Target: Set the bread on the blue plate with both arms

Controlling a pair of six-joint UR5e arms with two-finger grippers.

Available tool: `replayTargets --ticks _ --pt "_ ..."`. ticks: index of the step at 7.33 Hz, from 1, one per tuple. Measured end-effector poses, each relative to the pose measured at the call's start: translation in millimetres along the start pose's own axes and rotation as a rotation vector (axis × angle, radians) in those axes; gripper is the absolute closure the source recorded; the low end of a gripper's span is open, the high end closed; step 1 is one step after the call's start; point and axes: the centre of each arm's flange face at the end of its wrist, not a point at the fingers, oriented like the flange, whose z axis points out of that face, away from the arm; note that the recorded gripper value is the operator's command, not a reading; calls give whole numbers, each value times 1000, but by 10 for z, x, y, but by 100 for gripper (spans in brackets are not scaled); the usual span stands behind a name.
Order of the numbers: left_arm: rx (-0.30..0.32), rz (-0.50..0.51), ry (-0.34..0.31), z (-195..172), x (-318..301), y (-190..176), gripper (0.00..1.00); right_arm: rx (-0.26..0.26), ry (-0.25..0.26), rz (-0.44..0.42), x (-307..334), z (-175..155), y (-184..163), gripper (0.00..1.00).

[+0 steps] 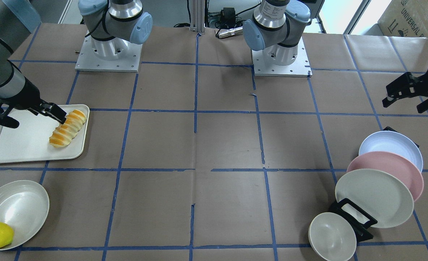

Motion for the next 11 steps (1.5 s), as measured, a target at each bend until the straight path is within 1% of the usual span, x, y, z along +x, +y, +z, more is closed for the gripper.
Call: replayTargets --ticks 1,2,3,4,5,7,8,9,10,11 --pt "-1 10 39 147 -411 29 0 8 -2 16 56 231 77 7" --pt "3 28 82 315 -835 46 0 9 -4 26 83 385 127 11" --pt "13 48 123 490 -1288 93 0 -1 -7 34 106 495 133 14" --pt "20 60 158 684 -1738 135 0 -10 -8 45 152 590 100 14" --pt "22 74 180 878 -2122 96 0 -8 -9 58 212 673 44 14" --pt "7 108 201 1268 -2656 -173 1 -5 -15 69 262 841 -44 14" --pt "-14 121 224 1546 -2779 -325 1 -6 -24 69 251 918 -26 14" --pt "-39 139 252 1828 -2761 -486 1 5 -31 70 235 986 10 18" --pt "-59 160 272 2004 -2654 -620 1 17 -37 68 222 1021 32 55" --pt "-75 173 288 2128 -2563 -682 1 24 -41 64 216 1032 37 88"
